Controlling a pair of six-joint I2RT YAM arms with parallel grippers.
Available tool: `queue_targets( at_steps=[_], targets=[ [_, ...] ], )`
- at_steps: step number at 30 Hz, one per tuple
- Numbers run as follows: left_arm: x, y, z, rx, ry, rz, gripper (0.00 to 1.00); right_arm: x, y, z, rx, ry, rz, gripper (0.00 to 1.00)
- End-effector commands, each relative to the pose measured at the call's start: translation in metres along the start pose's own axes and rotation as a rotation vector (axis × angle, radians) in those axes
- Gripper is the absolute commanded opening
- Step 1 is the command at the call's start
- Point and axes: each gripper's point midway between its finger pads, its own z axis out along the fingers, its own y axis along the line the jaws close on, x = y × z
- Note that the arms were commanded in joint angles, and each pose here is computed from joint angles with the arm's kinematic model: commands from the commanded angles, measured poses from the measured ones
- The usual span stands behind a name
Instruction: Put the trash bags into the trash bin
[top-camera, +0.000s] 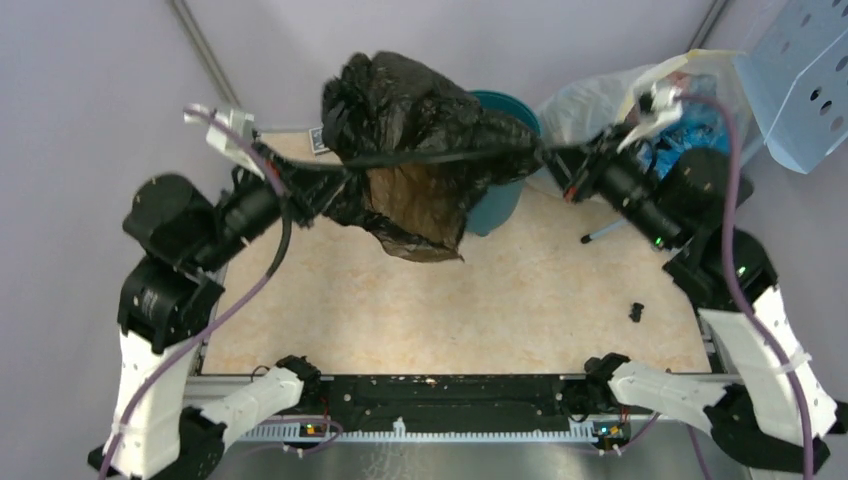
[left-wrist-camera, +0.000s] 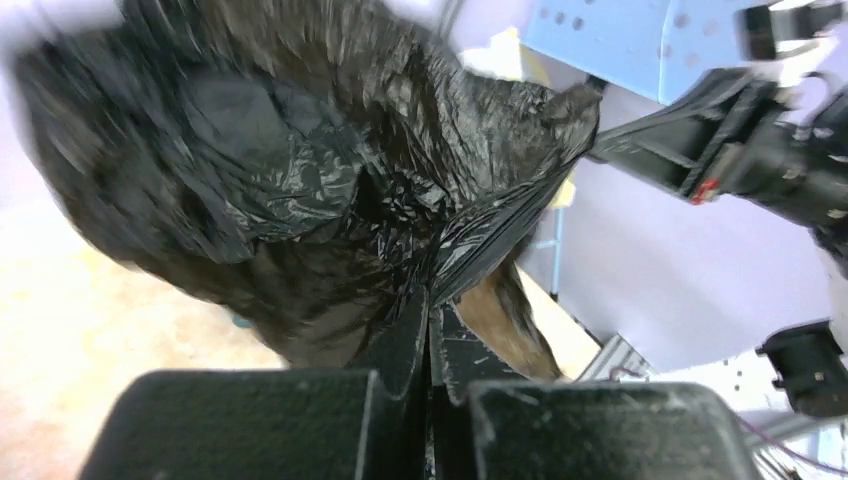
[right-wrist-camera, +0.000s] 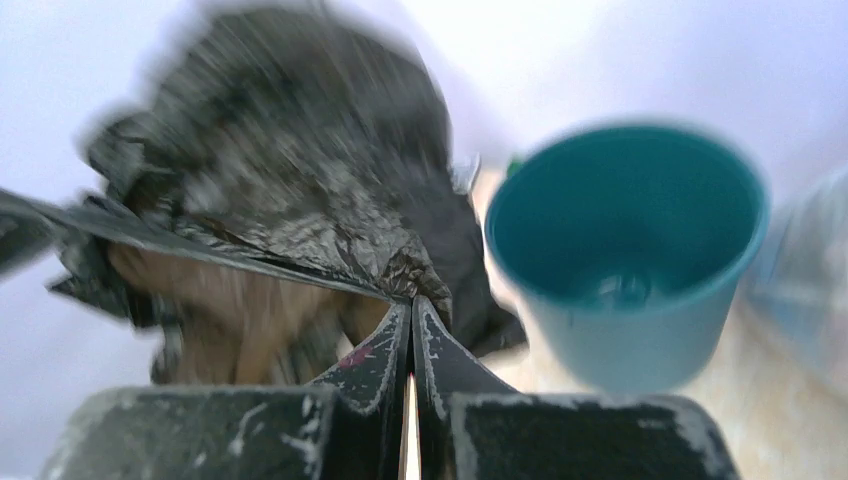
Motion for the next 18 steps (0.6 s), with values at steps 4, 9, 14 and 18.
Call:
queue_targets(
  at_steps=[4, 9, 14, 18],
  targets=[
    [0.272, 0.077, -0.006, -0.059, 0.585, -0.306, 0.00, 0.306, -0.071, -0.023, 0.077, 0.668, 0.177, 0.00],
    [0.327, 0.084, -0.043, -0.086, 0.716, -0.370, 0.00, 0.342, -0.070, -0.047, 0.037, 0.763, 0.225, 0.00],
    [0.198, 0.053, -0.039, -0.108, 0.506, -0.199, 0.00, 0.209, -0.026, -0.025, -0.099, 0.495, 0.092, 0.00],
    [0.096, -0.005, -0.024, 0.057, 0.404, -0.161, 0.00, 0.095, 0.012, -0.014, -0.157, 0.367, -0.005, 0.00]
  ],
)
